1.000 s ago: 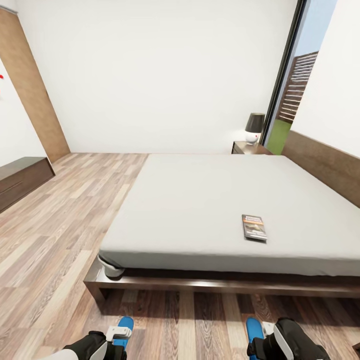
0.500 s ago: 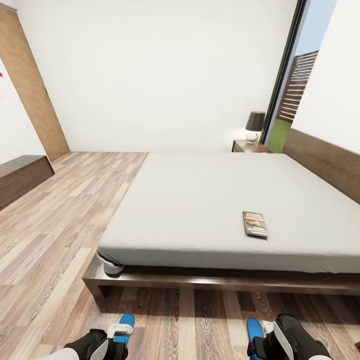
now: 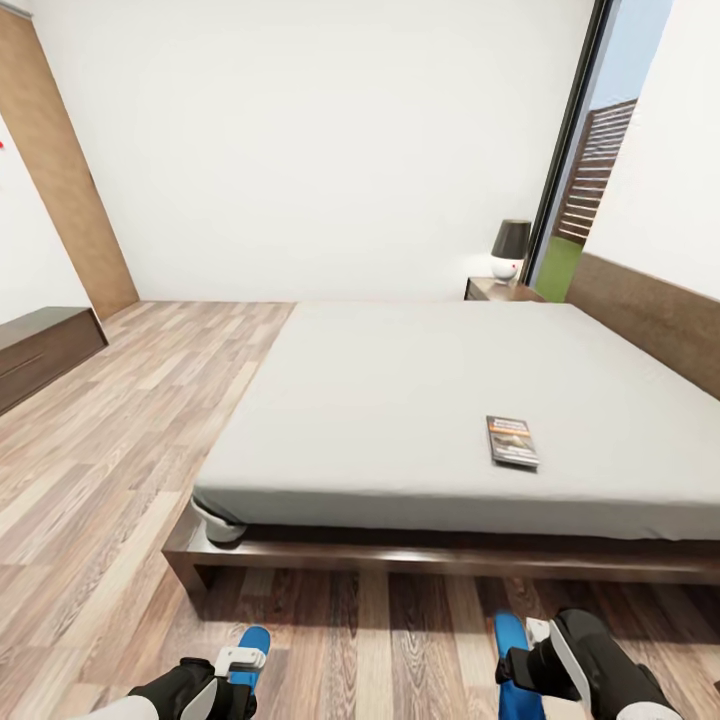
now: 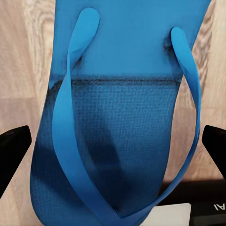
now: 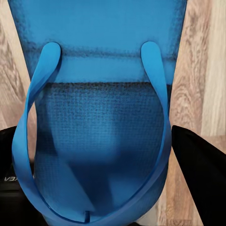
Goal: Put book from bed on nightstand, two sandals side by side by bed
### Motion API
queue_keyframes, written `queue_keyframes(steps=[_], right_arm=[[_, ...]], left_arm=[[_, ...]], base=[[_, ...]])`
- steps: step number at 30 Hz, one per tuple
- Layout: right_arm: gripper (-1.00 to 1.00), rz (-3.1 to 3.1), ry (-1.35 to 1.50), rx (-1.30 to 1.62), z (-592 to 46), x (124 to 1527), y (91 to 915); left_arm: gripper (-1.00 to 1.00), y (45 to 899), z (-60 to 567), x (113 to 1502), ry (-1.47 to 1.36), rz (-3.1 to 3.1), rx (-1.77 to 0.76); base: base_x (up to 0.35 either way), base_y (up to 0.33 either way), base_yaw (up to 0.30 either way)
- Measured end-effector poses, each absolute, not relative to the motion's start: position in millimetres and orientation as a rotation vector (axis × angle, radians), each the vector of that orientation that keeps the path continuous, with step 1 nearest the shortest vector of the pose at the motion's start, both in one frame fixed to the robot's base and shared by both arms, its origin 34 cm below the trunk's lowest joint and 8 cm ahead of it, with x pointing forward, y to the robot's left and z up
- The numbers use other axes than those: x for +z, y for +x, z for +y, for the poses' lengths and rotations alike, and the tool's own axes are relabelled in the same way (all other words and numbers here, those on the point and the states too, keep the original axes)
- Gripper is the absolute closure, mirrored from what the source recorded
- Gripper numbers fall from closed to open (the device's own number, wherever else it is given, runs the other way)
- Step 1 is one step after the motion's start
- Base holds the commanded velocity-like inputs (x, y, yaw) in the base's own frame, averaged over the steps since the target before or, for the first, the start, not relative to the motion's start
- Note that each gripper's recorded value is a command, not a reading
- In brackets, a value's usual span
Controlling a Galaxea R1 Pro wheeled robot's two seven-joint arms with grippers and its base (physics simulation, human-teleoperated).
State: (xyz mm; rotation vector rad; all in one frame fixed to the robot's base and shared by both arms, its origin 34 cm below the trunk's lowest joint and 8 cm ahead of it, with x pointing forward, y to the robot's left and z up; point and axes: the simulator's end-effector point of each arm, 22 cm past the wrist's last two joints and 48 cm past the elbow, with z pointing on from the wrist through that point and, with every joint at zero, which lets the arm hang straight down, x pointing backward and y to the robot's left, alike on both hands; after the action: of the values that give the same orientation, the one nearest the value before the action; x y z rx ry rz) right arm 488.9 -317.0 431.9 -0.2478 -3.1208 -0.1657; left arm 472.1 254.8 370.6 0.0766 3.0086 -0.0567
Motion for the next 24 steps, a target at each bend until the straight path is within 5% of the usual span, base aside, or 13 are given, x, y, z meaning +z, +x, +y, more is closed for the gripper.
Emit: queue_keyframes(steps=[24], right_arm=[[1.0,-3.146,-0.241,-0.211,-312.2,390.7,491.6]], left_arm=[[1.0,476.2,254.1,323.4,0.078,2.952,-0.058]], base=[[0.0,0.0,0.0]])
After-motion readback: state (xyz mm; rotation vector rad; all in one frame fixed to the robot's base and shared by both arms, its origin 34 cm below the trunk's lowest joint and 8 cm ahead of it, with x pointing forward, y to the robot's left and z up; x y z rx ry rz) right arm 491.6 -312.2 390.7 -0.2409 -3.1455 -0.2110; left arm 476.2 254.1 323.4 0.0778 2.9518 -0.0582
